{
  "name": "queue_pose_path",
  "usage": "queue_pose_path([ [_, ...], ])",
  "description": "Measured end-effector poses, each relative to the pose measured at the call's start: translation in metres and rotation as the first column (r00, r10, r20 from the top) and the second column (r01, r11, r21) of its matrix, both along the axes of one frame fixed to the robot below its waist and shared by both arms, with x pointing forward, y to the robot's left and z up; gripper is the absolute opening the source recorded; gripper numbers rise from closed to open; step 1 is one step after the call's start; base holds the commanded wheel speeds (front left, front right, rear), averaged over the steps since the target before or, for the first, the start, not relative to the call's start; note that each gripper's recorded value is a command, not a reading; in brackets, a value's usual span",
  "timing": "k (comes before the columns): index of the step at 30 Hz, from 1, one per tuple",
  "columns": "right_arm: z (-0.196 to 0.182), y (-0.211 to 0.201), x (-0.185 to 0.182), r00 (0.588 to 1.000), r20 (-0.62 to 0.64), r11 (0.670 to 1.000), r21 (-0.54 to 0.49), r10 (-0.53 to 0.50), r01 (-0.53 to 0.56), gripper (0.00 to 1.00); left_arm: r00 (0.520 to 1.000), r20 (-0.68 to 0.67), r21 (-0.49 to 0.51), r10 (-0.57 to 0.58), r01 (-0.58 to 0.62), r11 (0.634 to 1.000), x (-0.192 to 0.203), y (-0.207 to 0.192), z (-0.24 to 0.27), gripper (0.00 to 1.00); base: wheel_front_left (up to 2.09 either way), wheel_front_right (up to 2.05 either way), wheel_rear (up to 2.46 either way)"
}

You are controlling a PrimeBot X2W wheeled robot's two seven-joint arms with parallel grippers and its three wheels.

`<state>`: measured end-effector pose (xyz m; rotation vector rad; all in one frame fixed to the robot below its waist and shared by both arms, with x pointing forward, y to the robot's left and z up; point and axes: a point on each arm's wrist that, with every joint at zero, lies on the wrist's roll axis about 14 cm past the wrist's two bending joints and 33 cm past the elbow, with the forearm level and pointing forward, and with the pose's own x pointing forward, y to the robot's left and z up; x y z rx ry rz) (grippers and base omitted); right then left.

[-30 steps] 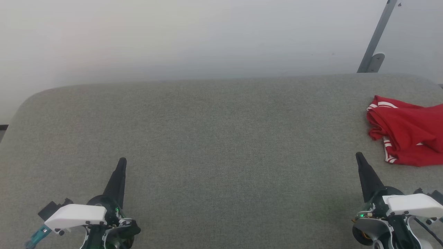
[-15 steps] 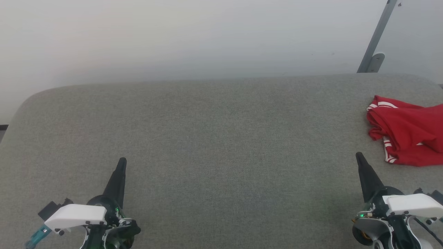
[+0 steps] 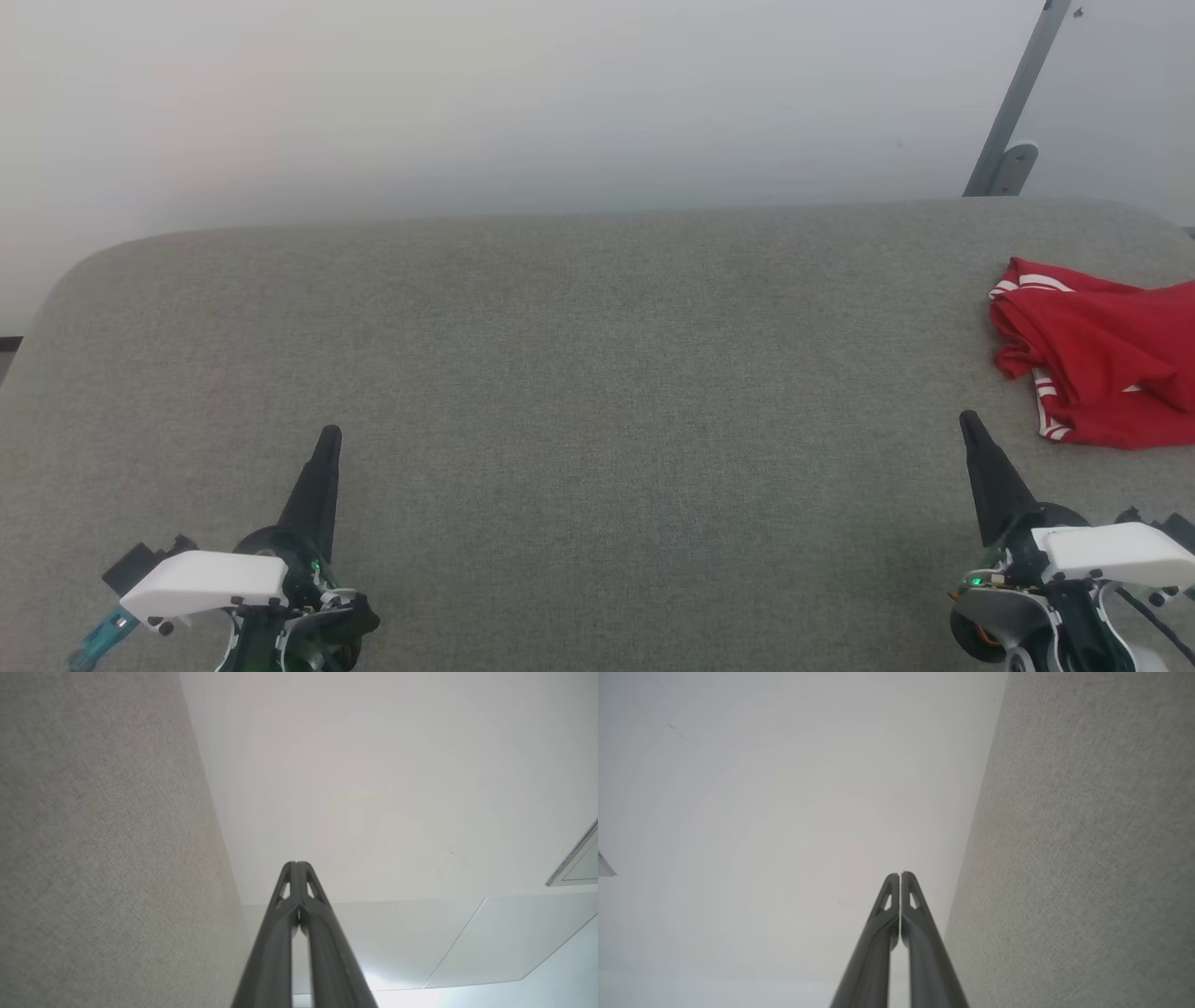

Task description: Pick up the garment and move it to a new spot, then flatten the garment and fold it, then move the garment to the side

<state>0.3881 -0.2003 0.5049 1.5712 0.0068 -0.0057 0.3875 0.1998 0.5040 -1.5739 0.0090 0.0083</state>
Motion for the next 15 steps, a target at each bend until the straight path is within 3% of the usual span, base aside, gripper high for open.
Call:
queue_pose_path([
  [15, 0.0, 0.0, 0.0, 1.0, 0.0, 1.0, 0.0, 0.0, 0.0, 0.0, 1.0, 0.0, 0.0, 0.0, 0.0, 1.0, 0.0, 0.0, 0.0, 0.0, 0.0, 0.0, 0.0],
])
